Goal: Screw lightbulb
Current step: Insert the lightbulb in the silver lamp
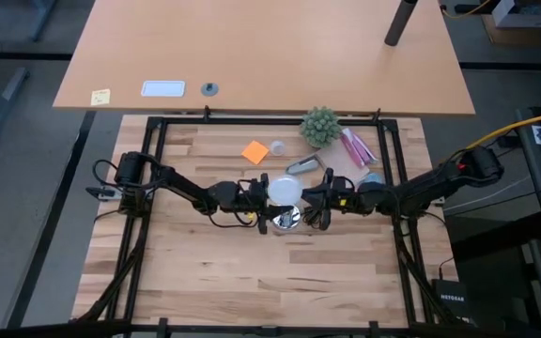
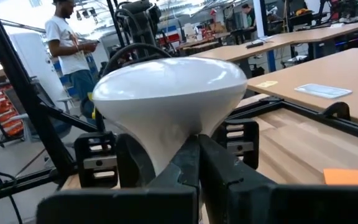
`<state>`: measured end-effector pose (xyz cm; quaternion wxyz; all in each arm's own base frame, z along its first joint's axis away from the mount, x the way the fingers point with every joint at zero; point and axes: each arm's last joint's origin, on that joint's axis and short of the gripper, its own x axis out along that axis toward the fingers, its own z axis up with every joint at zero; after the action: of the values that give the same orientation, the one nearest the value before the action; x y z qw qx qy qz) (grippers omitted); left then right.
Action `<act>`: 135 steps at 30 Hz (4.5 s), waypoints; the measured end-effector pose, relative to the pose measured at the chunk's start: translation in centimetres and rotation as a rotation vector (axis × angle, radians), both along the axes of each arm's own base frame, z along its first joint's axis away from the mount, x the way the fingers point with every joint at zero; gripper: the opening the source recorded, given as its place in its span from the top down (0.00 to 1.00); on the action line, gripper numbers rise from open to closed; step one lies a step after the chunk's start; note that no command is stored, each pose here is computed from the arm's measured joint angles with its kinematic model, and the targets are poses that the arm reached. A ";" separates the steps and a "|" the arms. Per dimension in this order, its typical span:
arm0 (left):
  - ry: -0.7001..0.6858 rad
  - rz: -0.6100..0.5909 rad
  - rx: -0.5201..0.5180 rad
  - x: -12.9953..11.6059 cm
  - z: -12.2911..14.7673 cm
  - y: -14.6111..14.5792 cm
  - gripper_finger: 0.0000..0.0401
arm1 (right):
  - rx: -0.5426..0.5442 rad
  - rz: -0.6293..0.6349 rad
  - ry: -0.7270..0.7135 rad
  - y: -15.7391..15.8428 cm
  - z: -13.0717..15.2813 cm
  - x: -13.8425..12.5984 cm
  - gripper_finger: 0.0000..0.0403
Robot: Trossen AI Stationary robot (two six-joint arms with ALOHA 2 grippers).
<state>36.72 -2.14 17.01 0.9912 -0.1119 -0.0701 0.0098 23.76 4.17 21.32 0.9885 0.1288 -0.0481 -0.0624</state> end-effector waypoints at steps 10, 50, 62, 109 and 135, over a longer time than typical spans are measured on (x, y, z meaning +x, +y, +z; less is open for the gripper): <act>0.003 0.010 0.041 0.0 0.0 0.0 0.63 | -0.024 -0.012 0.086 -0.1 -0.5 -0.2 0.99; 0.290 0.060 0.131 0.0 -2.8 0.3 0.63 | 0.086 -0.179 0.208 0.2 -2.4 3.1 0.99; 0.318 0.071 0.159 0.0 -3.0 0.4 0.63 | 0.039 -0.238 0.221 0.1 -2.3 2.9 0.99; 0.412 0.070 0.227 1.3 -3.3 -0.3 0.63 | 0.010 -0.195 0.281 0.1 -2.3 2.6 0.99; 0.475 0.073 0.242 1.2 -3.8 -0.2 0.63 | -0.063 -0.258 0.154 -0.3 0.8 1.5 0.99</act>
<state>37.90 -2.31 13.17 0.9850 0.0155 0.1599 0.0628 25.27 3.89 22.11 0.9766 0.0852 0.0098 -0.1971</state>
